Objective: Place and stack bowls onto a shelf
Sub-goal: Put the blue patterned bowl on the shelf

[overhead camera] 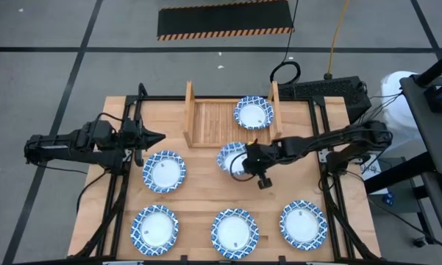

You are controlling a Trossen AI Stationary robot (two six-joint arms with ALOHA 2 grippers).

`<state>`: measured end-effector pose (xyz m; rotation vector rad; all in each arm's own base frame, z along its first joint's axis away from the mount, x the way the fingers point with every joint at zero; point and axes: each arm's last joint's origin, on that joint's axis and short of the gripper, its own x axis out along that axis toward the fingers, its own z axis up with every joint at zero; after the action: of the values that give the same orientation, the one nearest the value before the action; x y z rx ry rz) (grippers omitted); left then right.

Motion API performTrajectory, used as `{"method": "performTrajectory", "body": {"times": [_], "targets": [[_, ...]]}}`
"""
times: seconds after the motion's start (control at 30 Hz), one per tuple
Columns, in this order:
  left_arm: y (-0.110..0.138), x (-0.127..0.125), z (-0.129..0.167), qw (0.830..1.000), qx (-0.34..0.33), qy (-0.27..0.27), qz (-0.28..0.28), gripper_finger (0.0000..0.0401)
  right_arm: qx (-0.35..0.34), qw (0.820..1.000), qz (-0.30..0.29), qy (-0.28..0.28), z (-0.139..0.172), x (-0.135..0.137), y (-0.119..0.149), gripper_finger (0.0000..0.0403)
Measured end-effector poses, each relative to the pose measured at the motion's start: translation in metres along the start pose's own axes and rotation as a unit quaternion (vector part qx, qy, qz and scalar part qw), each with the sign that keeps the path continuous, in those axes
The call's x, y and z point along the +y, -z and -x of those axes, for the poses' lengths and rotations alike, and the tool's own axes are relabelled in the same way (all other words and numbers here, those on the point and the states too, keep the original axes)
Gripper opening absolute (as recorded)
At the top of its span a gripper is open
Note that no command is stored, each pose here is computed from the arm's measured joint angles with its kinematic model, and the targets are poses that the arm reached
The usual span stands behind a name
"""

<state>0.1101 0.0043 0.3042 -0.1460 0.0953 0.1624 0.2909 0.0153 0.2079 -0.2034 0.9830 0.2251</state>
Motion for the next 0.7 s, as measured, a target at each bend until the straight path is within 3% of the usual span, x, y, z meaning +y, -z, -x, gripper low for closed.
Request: {"method": "performTrajectory", "body": {"times": [0.3,0.7], "targets": [[0.0,0.0,0.0,1.0,0.0,0.0,-0.001,0.0006,0.065,0.997,-0.023,0.022,0.01,-0.013,0.017,0.0],[0.0,0.0,0.0,1.0,0.0,0.0,-0.001,0.0006,0.12,0.991,-0.062,0.021,-0.008,-0.021,0.062,0.0]]}}
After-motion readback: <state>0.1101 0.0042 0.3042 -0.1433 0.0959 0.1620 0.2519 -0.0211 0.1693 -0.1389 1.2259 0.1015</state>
